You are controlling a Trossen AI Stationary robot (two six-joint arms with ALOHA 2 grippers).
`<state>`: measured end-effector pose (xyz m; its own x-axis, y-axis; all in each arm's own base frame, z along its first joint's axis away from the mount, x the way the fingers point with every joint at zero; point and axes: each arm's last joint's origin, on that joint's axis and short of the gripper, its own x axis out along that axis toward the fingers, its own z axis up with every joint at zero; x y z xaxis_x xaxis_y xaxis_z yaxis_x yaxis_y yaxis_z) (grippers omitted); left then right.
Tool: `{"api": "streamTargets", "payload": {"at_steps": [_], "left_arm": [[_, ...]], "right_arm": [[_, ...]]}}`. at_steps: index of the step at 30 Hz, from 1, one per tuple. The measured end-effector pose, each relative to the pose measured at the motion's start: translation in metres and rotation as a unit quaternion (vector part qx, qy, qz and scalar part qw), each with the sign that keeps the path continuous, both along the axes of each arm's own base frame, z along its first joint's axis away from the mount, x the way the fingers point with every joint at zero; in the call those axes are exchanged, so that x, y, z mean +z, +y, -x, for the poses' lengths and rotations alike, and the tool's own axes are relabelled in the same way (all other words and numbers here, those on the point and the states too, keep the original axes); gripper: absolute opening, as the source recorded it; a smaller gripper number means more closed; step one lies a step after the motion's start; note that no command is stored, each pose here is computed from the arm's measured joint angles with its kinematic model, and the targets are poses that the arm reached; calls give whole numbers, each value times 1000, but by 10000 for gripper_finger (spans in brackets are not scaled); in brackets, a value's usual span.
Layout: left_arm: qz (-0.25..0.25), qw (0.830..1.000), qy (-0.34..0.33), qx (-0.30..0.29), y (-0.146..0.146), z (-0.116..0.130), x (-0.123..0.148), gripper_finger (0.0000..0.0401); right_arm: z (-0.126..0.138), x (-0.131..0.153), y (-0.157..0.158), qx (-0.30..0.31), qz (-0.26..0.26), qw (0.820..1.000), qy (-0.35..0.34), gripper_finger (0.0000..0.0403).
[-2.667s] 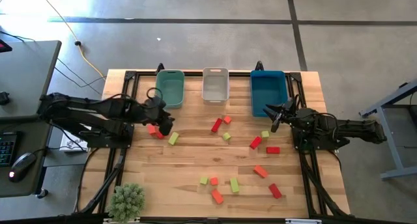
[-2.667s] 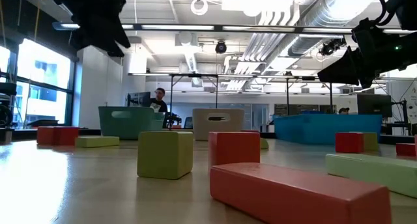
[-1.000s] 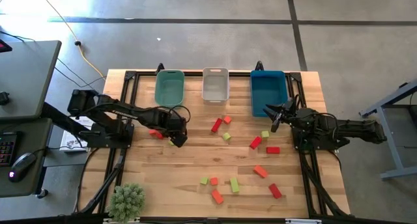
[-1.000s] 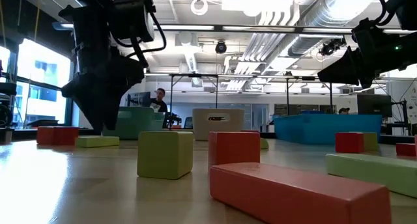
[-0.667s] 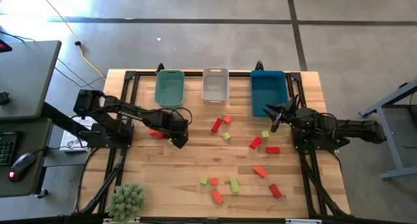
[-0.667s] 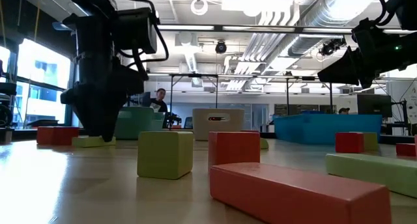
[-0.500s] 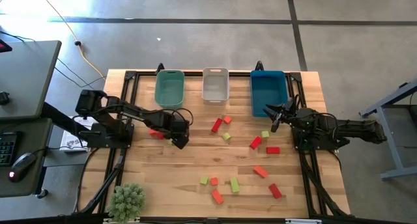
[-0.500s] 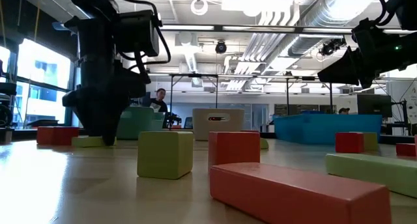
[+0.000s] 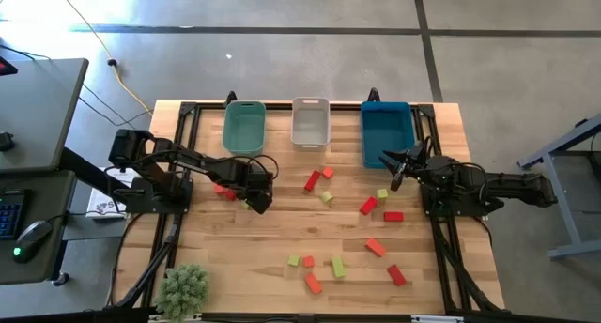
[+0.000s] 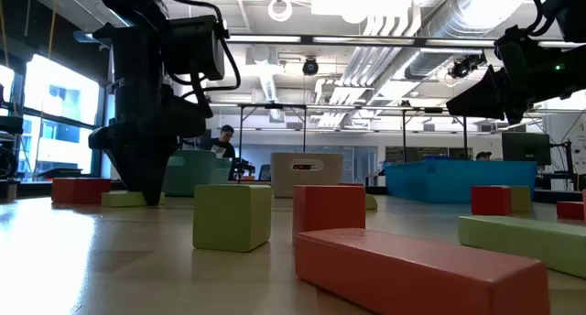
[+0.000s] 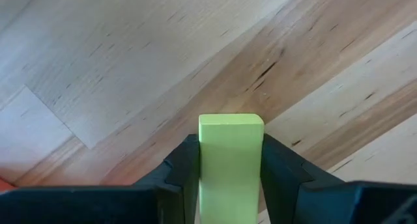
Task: Sort & place blocks by color
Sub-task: Put the green block into the green bin
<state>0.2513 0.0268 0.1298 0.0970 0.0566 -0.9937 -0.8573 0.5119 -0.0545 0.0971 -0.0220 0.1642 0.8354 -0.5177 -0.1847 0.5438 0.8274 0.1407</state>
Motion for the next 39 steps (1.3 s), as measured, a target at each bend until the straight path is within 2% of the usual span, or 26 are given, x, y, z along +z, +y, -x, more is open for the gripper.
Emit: {"api": "streamTargets", "payload": {"at_steps": [7, 12, 18, 26, 33, 39], "left_arm": [[13, 998, -58, 15, 1, 3, 21, 99], [-2, 991, -125, 47, 12, 5, 42, 99], [-55, 969, -221, 97, 34, 6, 70, 99], [-132, 931, -309, 143, 67, 20, 101, 99], [-216, 913, -301, 169, 100, 40, 112, 99], [-246, 914, -265, 183, 126, 57, 109, 108]], "right_arm": [[0, 0, 0, 0, 0, 1000, 0, 119], [0, 0, 0, 0, 0, 1000, 0, 119], [0, 0, 0, 0, 0, 1000, 0, 119], [0, 0, 0, 0, 0, 1000, 1, 119], [0, 0, 0, 0, 0, 1000, 1, 119], [0, 0, 0, 0, 0, 1000, 1, 119]]}}
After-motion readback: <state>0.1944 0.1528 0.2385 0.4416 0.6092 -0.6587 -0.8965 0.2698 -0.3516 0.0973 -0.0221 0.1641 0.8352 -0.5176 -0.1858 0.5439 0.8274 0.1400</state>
